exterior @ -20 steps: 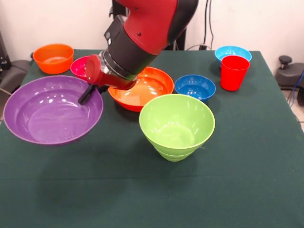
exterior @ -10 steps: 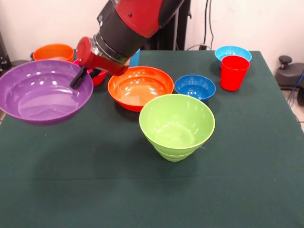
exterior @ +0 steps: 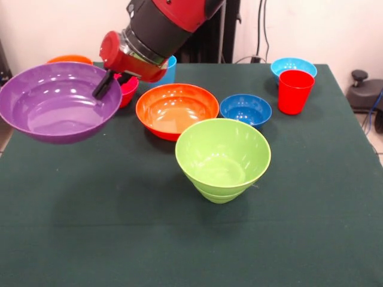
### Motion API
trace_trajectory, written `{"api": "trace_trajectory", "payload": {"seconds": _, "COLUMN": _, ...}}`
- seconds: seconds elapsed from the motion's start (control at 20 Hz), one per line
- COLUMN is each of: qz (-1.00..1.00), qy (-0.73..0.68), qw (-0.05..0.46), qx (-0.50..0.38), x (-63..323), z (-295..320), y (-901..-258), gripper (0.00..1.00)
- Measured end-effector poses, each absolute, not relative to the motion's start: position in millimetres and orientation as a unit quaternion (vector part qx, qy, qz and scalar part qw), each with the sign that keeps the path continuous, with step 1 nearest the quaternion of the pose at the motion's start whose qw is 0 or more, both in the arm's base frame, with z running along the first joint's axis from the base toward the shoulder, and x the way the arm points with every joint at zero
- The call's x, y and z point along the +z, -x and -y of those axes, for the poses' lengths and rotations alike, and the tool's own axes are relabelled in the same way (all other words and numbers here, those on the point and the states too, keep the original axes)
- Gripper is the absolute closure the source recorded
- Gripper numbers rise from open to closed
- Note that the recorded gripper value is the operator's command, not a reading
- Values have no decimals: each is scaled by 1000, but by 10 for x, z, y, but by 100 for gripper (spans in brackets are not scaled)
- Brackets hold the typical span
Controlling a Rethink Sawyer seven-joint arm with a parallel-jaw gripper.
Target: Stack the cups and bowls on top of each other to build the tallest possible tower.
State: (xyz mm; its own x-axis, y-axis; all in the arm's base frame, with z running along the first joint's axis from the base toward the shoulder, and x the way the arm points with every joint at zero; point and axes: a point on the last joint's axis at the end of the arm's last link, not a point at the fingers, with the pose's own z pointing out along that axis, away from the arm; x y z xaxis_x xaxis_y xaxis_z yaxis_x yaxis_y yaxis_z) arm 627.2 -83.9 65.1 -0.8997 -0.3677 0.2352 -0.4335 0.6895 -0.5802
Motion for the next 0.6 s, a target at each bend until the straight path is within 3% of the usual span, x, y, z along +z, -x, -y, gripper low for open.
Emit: {"api": "trace_trajectory", "payload": {"seconds": 0.6, "qz": 933, "qy": -195, "qw": 16, "qx": 303, "x": 812, "z": 553, "y": -6463, "gripper": 100}}
